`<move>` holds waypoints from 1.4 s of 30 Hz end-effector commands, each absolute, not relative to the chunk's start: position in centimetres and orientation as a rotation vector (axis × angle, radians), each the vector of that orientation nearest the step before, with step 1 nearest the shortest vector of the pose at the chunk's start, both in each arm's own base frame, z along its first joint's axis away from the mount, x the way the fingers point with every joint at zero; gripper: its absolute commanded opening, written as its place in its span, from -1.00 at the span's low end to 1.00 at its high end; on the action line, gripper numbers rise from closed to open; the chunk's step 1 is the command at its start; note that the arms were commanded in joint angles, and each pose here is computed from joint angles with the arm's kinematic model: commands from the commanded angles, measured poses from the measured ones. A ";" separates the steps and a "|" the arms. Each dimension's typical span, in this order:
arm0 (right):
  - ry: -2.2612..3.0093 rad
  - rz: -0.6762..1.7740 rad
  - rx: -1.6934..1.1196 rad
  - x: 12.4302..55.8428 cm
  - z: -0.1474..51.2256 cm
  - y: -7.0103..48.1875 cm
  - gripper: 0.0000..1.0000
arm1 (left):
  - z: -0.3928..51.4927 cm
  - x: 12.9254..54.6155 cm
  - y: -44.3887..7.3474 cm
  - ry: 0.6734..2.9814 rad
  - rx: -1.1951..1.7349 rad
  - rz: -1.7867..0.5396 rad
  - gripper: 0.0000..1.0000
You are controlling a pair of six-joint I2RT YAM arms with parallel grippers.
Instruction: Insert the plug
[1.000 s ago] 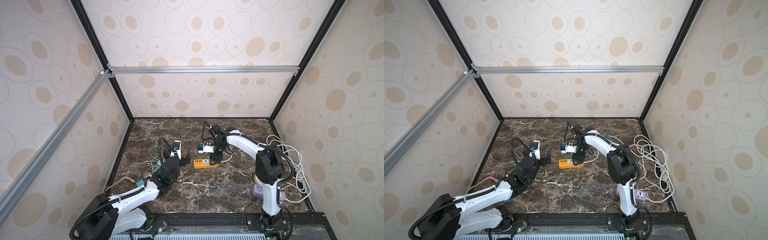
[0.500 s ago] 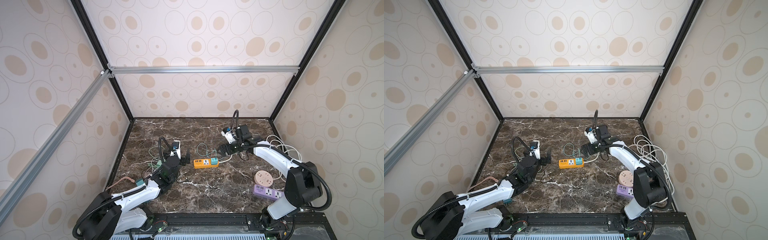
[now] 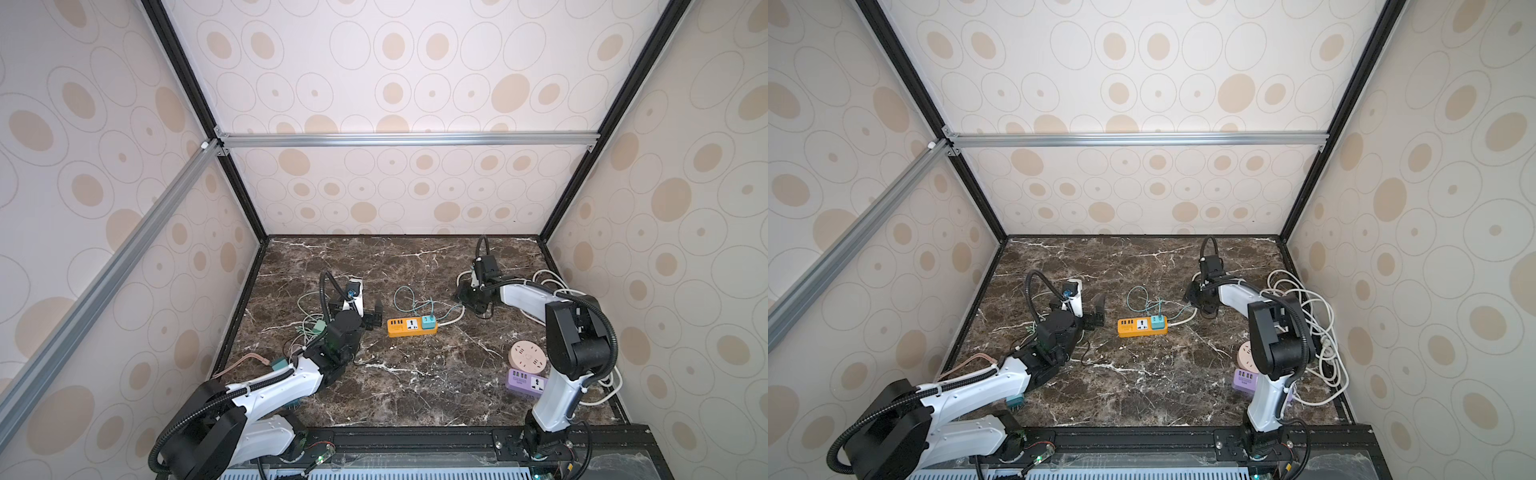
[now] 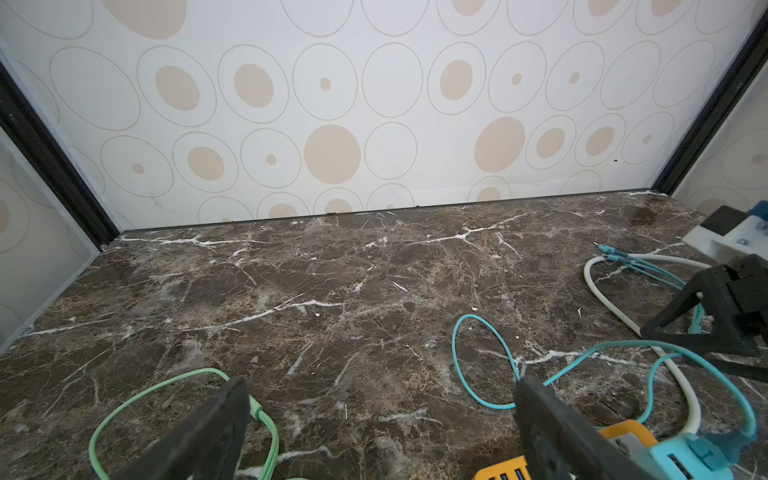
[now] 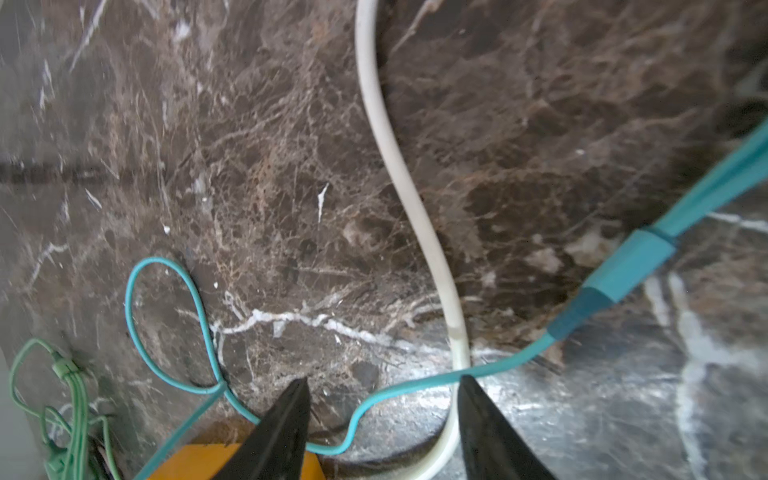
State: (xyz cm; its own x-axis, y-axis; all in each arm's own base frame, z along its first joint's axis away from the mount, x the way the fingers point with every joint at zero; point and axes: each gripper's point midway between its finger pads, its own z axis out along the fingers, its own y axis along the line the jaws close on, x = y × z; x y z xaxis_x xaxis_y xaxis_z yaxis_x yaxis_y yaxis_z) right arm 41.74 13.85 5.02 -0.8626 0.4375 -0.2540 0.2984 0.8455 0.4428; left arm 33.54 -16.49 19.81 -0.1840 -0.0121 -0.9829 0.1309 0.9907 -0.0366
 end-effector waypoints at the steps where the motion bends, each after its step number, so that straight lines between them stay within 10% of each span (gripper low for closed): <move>1: 2.658 0.510 0.669 42.5 4.3 13.8 0.05 | 21.2 34.0 -16.2 1.731 0.043 -0.143 0.97; 11: 2.697 0.374 0.767 41.8 1.4 14.3 0.14 | 21.0 34.0 -16.3 1.738 0.054 -0.135 0.97; 20: 2.438 0.300 0.722 45.9 7.6 11.3 -0.95 | 21.2 34.0 -16.2 1.740 0.064 -0.118 0.97; 28: 2.171 0.275 0.730 48.9 16.0 4.8 -1.00 | 21.2 33.9 -16.0 1.740 0.058 -0.115 0.97; 33: 2.355 0.365 0.768 46.0 12.3 7.1 0.17 | 21.3 34.0 -16.0 1.736 0.050 -0.121 0.97; 42: 2.486 0.527 0.889 41.8 6.0 12.7 0.34 | 20.6 34.5 -17.0 1.764 0.073 -0.135 0.97</move>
